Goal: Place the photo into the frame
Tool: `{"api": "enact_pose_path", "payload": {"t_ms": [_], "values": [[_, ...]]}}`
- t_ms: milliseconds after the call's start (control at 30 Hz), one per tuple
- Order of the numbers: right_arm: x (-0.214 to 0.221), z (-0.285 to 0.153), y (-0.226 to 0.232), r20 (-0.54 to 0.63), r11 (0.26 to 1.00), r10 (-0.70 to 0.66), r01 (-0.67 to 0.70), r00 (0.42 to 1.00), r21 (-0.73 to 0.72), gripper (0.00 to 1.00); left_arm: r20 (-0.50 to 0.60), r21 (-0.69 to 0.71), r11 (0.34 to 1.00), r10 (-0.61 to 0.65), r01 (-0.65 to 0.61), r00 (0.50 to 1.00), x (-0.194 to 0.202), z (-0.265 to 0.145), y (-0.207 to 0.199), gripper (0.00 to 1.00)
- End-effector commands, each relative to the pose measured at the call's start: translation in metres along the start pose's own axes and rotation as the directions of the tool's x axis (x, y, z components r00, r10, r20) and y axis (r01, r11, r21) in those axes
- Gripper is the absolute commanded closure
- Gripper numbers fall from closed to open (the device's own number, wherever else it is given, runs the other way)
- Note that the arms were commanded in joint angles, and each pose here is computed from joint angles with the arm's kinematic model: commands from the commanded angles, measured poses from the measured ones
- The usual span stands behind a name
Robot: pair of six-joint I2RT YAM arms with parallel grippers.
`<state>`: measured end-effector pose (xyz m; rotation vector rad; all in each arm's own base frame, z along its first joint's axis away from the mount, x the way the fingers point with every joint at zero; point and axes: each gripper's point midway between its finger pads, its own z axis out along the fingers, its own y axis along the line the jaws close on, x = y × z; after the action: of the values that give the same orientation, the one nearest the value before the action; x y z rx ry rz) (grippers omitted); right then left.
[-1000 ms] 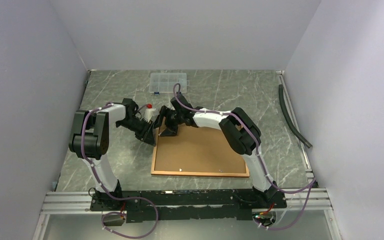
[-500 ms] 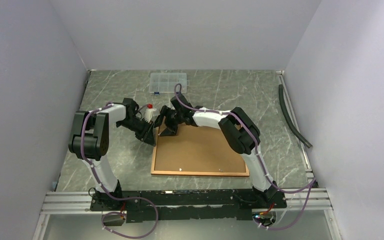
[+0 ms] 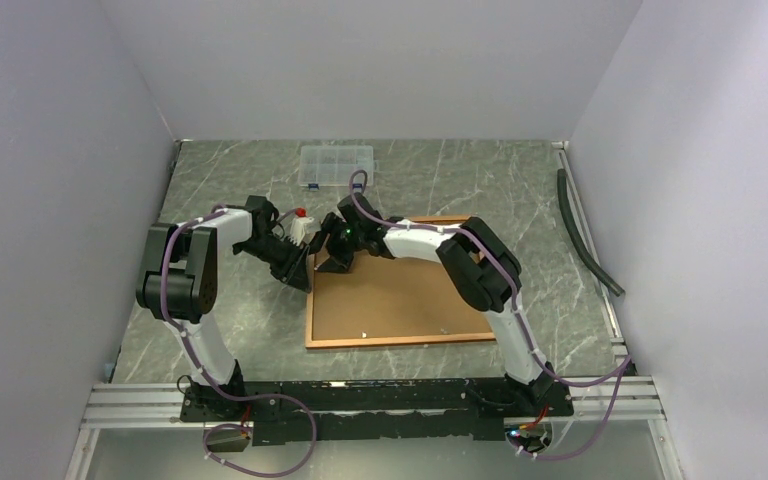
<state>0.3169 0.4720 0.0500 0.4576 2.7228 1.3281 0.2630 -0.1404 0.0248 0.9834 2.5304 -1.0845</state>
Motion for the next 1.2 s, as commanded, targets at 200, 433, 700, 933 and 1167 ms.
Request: {"api": "enact_pose_path", "payload": {"t_ms": [200, 433, 700, 933, 1167], "values": [[-0.005, 0.002, 0.018, 0.166, 0.998, 0.02, -0.01, 0.986, -0.06, 0.37, -0.026, -0.001, 0.998, 0.065, -0.065, 0.998, 0.005, 0.009, -0.003, 0.71], [0.005, -0.012, 0.012, 0.137, 0.999, 0.016, -0.012, 0.99, -0.031, 0.33, -0.029, -0.025, 0.996, 0.083, -0.084, 0.996, 0.005, 0.005, -0.002, 0.72], [0.0, -0.027, -0.01, 0.158, 1.0, 0.005, -0.008, 0.987, 0.015, 0.31, -0.023, -0.029, 0.995, 0.09, -0.091, 0.996, 0.003, 0.003, -0.003, 0.72], [0.003, -0.013, -0.005, 0.107, 1.0, 0.012, -0.012, 0.994, -0.003, 0.31, -0.023, -0.025, 0.996, 0.086, -0.086, 0.996, 0.003, 0.004, -0.003, 0.72], [0.005, 0.0, -0.002, 0.084, 0.999, 0.028, -0.026, 0.996, -0.021, 0.32, -0.024, -0.022, 0.996, 0.08, -0.081, 0.996, 0.004, 0.005, -0.003, 0.72]]}}
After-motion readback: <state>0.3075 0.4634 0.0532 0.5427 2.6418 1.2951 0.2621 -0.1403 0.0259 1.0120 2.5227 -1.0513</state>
